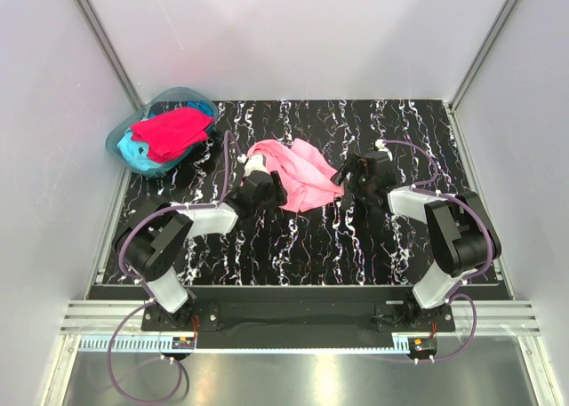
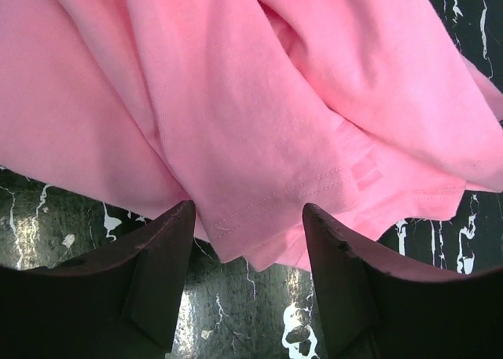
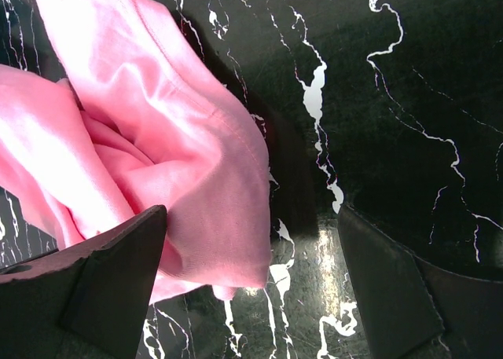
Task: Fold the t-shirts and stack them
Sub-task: Flatten the tshirt out
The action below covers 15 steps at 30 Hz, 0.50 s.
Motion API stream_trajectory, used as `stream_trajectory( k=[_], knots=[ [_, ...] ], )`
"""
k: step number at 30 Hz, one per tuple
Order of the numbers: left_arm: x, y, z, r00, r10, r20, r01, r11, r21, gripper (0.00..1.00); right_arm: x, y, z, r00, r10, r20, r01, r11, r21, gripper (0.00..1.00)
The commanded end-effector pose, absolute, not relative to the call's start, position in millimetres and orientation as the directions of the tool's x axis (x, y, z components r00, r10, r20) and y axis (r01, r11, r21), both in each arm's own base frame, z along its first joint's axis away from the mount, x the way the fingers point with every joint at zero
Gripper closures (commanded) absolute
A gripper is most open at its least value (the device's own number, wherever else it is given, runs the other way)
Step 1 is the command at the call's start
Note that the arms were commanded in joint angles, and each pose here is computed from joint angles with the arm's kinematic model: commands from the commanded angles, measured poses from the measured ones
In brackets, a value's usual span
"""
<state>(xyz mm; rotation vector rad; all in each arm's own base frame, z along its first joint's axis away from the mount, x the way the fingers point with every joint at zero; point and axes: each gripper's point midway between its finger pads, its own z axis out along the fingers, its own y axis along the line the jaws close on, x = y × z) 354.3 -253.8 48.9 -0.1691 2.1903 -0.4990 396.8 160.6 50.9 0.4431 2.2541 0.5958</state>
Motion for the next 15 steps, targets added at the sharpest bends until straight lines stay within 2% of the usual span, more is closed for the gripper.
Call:
stream_trajectory(
  k=[1,15],
  knots=[
    [362,-257,75,-0.58,-0.308,-0.754,0.082,0.899,-0.43,0.38,410,173,70,-0.636,0.487,-0.598,0.079,0.813,0.577,0.02],
    [361,-260,56,-0.602,-0.314,-0.734,0.07,0.895,-0.441,0.38,407,171,71,-0.632,0.486,-0.603,0.082,0.816,0.572,0.03]
  ],
)
